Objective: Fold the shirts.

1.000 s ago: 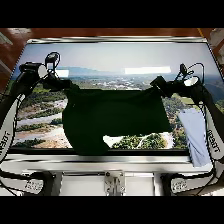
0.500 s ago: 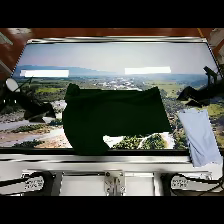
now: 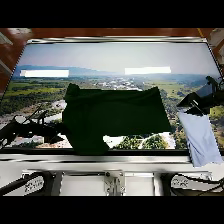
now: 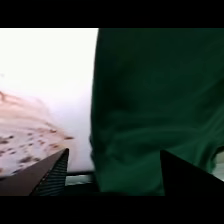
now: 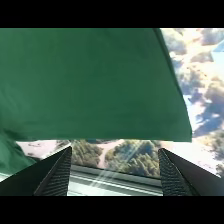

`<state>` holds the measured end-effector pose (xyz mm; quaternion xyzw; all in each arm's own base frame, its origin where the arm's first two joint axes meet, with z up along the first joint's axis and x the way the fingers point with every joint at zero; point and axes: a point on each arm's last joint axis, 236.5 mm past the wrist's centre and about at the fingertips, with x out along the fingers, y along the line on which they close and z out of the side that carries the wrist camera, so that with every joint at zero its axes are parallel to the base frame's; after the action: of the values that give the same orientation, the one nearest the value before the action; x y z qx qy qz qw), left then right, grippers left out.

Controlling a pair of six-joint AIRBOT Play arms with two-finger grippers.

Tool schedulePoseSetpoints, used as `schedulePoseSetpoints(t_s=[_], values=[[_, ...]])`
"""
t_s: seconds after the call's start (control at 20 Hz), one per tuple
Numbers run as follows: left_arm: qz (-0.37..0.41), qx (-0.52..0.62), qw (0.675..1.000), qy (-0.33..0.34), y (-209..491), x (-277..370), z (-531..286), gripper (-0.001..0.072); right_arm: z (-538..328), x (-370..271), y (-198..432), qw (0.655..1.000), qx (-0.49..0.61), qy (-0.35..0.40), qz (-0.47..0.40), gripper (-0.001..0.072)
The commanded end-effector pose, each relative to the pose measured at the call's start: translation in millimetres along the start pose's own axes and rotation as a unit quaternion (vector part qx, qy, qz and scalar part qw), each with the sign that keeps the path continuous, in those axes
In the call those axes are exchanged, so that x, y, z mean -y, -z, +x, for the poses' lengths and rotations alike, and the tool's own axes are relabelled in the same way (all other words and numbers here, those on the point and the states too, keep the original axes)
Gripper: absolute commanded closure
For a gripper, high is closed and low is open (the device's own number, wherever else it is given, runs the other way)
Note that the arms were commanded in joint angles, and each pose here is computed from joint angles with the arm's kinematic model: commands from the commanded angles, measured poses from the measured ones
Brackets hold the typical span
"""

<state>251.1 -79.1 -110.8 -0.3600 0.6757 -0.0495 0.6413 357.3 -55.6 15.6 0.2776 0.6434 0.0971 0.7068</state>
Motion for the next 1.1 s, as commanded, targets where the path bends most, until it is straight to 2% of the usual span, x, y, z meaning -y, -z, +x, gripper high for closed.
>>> schedulePoseSetpoints(t_s=[0.0, 0.05, 0.1, 0.15, 0.2, 0.25, 0.35, 0.45, 0.55, 1.05], values=[[-0.021, 0.02, 0.999, 0.022, -7.6, 1.6, 10.9, 0.0109, 0.0, -2.0, 1.9, 1.0, -0.003, -0.006, 0.0, 0.0076], [-0.025, 0.015, 0.999, 0.021, -6.9, -0.5, 13.8, 0.0184, 0.0, -2.0, 2.0, 1.0, -0.003, -0.006, 0.001, 0.0076], [-0.03, 0.012, 0.999, 0.02, -6.8, -2.2, 16.5, 0.0207, 0.0, -1.6, 2.1, 1.0, -0.004, -0.005, 0.001, 0.0076], [-0.034, 0.009, 0.999, 0.02, -6.4, -3.2, 18.5, 0.0356, 0.0, 1.7, 2.9, 1.0, -0.005, 0.002, 0.004, 0.0076], [-0.035, 0.007, 0.999, 0.02, -6.0, -3.7, 19.2, 0.0542, 1.2, 8.4, 7.0, 1.0, -0.013, 0.015, 0.008, 0.0075], [-0.03, 0.007, 0.999, 0.02, -5.6, -3.3, 18.9, 0.0658, 5.1, 18.4, 15.5, 0.999, -0.029, 0.03, 0.02, 0.0074], [-0.014, 0.002, 1.0, 0.023, -3.3, -1.4, 17.8, 0.0674, 22.6, 34.0, 43.7, 0.995, -0.078, 0.042, 0.04, 0.0074], [-0.009, -0.001, 1.0, 0.024, -2.0, -1.1, 17.8, 0.0674, 48.8, 34.9, 69.8, 0.992, -0.113, 0.017, 0.056, 0.0074], [-0.006, -0.006, 1.0, 0.025, 0.4, -0.3, 17.7, 0.0674, 69.8, 43.7, 80.1, 0.99, -0.112, 0.015, 0.079, 0.0074], [0.039, -0.013, 0.999, 0.031, 2.3, 4.3, 14.9, 0.0673, 121.4, 69.4, 62.3, 0.984, -0.091, 0.002, 0.15, 0.0075]])
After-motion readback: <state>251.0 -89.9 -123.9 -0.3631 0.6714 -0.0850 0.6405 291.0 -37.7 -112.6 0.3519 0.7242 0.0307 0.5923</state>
